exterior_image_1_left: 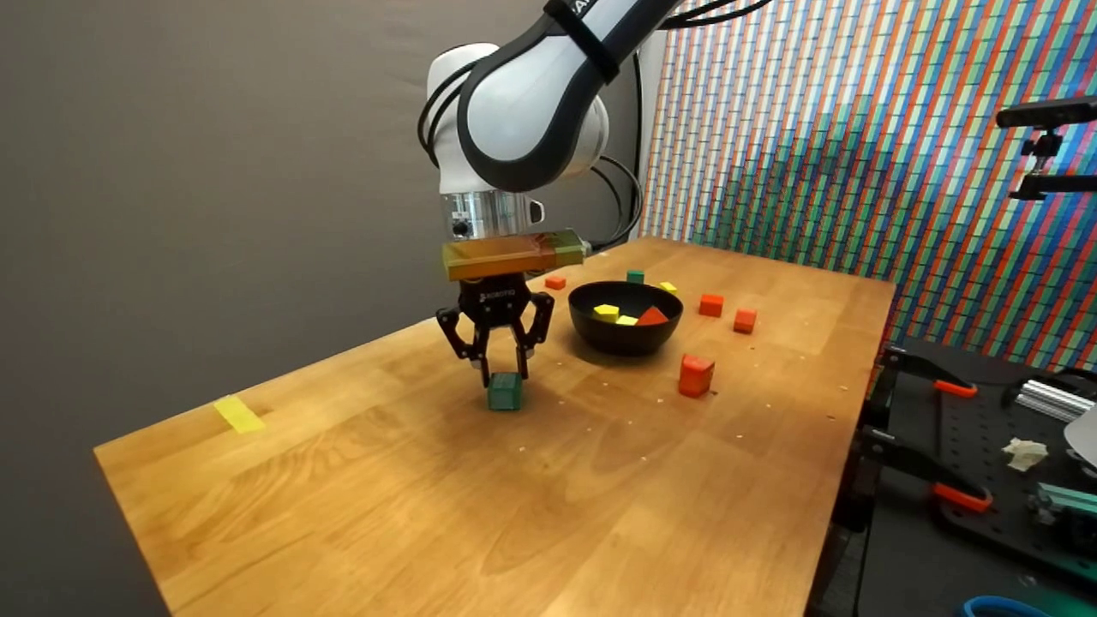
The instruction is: Put the blocks in the bowl
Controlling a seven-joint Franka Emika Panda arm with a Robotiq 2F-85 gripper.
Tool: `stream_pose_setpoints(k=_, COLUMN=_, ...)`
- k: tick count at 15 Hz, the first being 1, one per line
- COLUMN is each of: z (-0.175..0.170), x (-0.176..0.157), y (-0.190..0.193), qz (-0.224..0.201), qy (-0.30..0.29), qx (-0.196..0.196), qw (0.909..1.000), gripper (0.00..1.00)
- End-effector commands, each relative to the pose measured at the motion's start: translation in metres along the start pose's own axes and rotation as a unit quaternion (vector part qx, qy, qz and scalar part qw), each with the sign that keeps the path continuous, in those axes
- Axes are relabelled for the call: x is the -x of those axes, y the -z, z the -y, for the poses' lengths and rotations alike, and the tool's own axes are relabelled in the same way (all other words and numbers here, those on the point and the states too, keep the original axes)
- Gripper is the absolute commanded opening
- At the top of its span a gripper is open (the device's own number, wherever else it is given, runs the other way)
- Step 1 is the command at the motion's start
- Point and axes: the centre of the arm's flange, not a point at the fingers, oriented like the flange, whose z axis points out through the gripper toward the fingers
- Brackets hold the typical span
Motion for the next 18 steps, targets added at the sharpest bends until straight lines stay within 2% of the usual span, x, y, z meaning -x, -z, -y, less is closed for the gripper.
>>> stream_pose_setpoints(k=1, z=0.0, x=-0.01, y=0.013, qz=0.028, qy=-0.023, qx=-0.017, qw=0.9992, gripper=0.2)
stream_pose_setpoints(k=4, z=-0.02, x=-0.012, y=0.048, qz=0.014, qy=-0.014, qx=-0.032, qw=0.9993, gripper=0.2)
stream_pose_setpoints(k=6, z=-0.042, x=-0.014, y=0.083, qz=-0.024, qy=-0.014, qx=-0.038, qw=0.9989, gripper=0.2)
stream_pose_setpoints(k=8, z=-0.071, x=-0.017, y=0.113, qz=-0.078, qy=-0.013, qx=-0.017, qw=0.9968, gripper=0.2)
stream_pose_setpoints(k=9, z=-0.09, x=-0.02, y=0.123, qz=-0.104, qy=-0.013, qx=0.013, qw=0.9944, gripper=0.2)
stream_pose_setpoints(k=11, z=-0.132, x=-0.03, y=0.139, qz=-0.143, qy=-0.022, qx=0.049, qw=0.9883, gripper=0.2)
stream_pose_setpoints(k=14, z=-0.198, x=-0.042, y=0.136, qz=-0.148, qy=-0.045, qx=0.065, qw=0.9858, gripper=0.2)
stream_pose_setpoints(k=18, z=-0.239, x=-0.045, y=0.098, qz=-0.113, qy=-0.073, qx=0.062, qw=0.9889, gripper=0.2)
